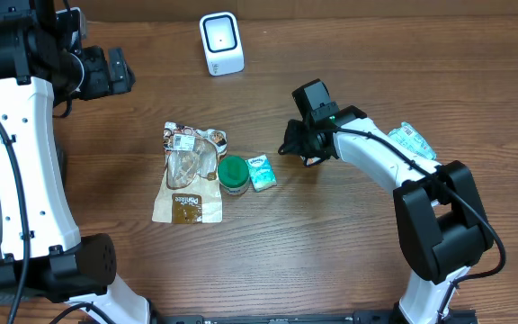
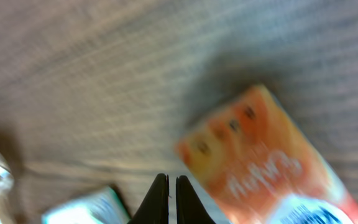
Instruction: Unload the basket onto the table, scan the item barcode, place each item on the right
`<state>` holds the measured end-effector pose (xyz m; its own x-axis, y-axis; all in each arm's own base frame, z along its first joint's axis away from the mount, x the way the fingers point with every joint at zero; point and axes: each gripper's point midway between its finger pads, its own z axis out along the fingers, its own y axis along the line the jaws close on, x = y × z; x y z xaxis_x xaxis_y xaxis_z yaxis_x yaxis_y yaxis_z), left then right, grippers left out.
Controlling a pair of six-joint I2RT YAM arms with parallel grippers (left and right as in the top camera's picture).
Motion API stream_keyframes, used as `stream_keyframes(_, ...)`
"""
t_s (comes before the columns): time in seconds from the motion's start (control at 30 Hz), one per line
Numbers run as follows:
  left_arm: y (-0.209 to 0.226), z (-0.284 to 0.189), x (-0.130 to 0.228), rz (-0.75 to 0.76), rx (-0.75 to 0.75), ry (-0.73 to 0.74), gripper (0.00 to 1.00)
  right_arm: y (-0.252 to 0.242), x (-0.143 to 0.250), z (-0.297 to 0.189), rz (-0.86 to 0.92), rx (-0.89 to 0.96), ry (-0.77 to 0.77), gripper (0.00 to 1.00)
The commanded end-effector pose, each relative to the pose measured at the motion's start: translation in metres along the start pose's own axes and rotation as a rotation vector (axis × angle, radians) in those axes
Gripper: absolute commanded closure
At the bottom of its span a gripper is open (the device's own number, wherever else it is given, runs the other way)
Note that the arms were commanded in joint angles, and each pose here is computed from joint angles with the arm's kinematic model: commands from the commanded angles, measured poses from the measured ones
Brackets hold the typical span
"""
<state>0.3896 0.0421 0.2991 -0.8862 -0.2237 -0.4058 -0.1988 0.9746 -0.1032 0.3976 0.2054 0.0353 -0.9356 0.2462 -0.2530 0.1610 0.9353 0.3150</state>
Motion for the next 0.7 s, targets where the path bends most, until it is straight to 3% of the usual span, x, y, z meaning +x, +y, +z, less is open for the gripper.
stream_keyframes(0.0,0.0,0.002,0.0,0.011,0.003,0.006,0.0,0.003,-0.019,-0.002,0.073,0.01,-0.075,0.96)
stream_keyframes(0.13,0.0,0.002,0.0,0.011,0.003,0.006,0.0,0.002,-0.029,-0.009,0.038,-0.011,-0.072,0.96)
stream_keyframes(0.4,0.0,0.002,0.0,0.011,0.003,0.006,0.0,-0.023,-0.061,-0.068,0.004,-0.057,0.007,0.67)
stream_keyframes(0.5,0.0,0.002,0.0,0.011,0.003,0.006,0.01,-0.049,-0.065,-0.071,-0.018,-0.056,0.04,0.61)
stream_keyframes(0.67,0.0,0.002,0.0,0.011,0.003,0.006,0.0,-0.059,-0.039,-0.047,-0.066,-0.144,0.167,0.63)
